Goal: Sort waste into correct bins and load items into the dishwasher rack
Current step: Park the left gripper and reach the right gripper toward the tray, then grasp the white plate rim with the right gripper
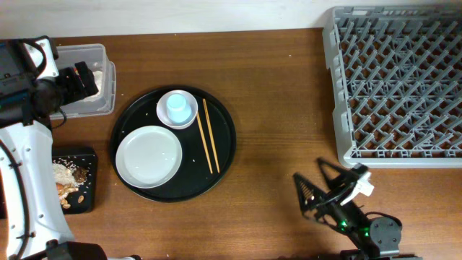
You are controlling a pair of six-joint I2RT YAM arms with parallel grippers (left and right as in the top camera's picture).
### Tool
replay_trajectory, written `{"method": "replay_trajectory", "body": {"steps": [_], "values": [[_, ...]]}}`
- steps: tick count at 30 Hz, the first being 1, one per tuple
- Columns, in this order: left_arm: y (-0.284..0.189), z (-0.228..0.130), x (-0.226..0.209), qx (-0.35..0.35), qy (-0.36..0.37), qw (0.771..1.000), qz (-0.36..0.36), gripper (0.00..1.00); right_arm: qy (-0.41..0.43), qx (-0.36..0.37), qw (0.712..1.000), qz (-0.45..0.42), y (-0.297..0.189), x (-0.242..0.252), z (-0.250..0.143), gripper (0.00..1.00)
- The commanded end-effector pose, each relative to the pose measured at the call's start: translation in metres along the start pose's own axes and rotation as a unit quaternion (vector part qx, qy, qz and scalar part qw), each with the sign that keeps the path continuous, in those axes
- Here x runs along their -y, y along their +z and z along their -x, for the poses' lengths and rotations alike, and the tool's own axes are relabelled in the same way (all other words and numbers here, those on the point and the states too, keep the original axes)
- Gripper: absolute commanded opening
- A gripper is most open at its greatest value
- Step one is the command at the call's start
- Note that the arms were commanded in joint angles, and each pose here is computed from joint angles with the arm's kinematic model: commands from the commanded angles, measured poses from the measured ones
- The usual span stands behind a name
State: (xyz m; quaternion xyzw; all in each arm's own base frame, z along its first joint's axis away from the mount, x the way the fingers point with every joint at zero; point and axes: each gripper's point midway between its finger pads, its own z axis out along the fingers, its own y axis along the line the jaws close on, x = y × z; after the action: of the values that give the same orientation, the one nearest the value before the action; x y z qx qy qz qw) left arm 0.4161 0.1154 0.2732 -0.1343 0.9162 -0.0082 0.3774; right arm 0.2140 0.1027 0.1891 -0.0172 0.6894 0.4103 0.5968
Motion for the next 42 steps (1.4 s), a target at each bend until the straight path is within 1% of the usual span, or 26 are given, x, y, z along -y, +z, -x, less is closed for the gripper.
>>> {"method": "replay_trajectory", "body": {"steps": [1, 3, 7, 8, 10, 13, 14, 16, 19, 21, 24, 26, 27, 30, 32, 37, 38, 40, 42], "values": [[0.002, -0.002, -0.002, -0.004, -0.006, 1.0, 0.005, 0.99, 0.173, -0.091, 0.975, 0.107, -0.007, -0.042, -0.023, 0.98], [0.002, -0.002, -0.002, -0.004, -0.006, 1.0, 0.005, 0.99, 0.209, -0.061, 0.97, 0.112, -0.006, -0.046, -0.006, 0.98], [0.002, -0.002, -0.002, -0.004, -0.006, 1.0, 0.004, 0.99, 0.196, 0.002, 0.969, 0.152, -0.012, -0.066, 0.029, 0.98], [0.002, -0.002, -0.002, -0.004, -0.006, 1.0, 0.004, 0.99, 0.214, 0.015, 0.965, 0.148, -0.012, -0.066, 0.038, 0.98], [0.002, -0.002, -0.002, -0.004, -0.006, 1.0, 0.004, 0.99, 0.221, 0.034, 0.964, 0.146, -0.013, -0.07, 0.051, 0.98], [0.002, -0.002, -0.002, -0.004, -0.006, 1.0, 0.005, 0.99, 0.185, 0.064, 0.97, 0.147, -0.017, -0.084, 0.078, 0.98], [0.002, -0.002, -0.002, -0.004, -0.006, 1.0, 0.005, 0.99, 0.169, 0.07, 0.974, 0.133, -0.015, -0.086, 0.089, 0.98], [0.003, -0.002, -0.002, -0.004, -0.006, 1.0, 0.004, 0.99, 0.149, 0.052, 0.983, 0.092, -0.007, -0.085, 0.1, 0.98], [0.002, -0.002, -0.002, -0.004, -0.006, 1.0, 0.005, 0.99, 0.125, -0.018, 0.992, 0.022, 0.01, -0.08, 0.111, 0.98], [0.002, -0.002, -0.002, -0.004, -0.006, 1.0, 0.005, 0.99, 0.101, -0.094, 0.99, -0.01, 0.028, -0.083, 0.117, 0.98], [0.002, -0.002, -0.002, -0.004, -0.006, 1.0, 0.004, 0.99, 0.092, -0.17, 0.98, -0.036, 0.049, -0.086, 0.114, 0.98], [0.002, -0.002, -0.002, -0.004, -0.006, 1.0, 0.004, 0.99, 0.079, -0.223, 0.969, -0.071, 0.068, -0.085, 0.103, 0.98], [0.002, -0.002, -0.002, -0.004, -0.006, 1.0, 0.004, 0.99, 0.061, -0.263, 0.958, -0.101, 0.086, -0.087, 0.088, 0.98], [0.002, -0.002, -0.002, -0.004, -0.006, 1.0, 0.005, 0.99, 0.025, -0.315, 0.942, -0.117, 0.118, -0.1, 0.056, 0.98], [0.002, -0.002, -0.002, -0.004, -0.006, 1.0, 0.004, 0.99, 0.003, -0.357, 0.925, -0.129, 0.149, -0.115, 0.016, 0.98], [0.002, -0.002, -0.002, -0.004, -0.006, 1.0, 0.005, 0.99, -0.029, -0.449, 0.885, -0.119, 0.2, -0.141, -0.074, 0.98], [0.002, -0.002, -0.002, -0.004, -0.006, 1.0, 0.005, 0.99, -0.033, -0.474, 0.872, -0.114, 0.214, -0.146, -0.102, 0.98], [0.002, -0.002, -0.002, -0.004, -0.006, 1.0, 0.004, 0.99, -0.034, -0.496, 0.86, -0.114, 0.229, -0.148, -0.131, 0.98], [0.002, -0.002, -0.002, -0.004, -0.006, 1.0, 0.005, 0.99, -0.006, -0.507, 0.851, -0.139, 0.242, -0.143, -0.157, 0.98]]}}
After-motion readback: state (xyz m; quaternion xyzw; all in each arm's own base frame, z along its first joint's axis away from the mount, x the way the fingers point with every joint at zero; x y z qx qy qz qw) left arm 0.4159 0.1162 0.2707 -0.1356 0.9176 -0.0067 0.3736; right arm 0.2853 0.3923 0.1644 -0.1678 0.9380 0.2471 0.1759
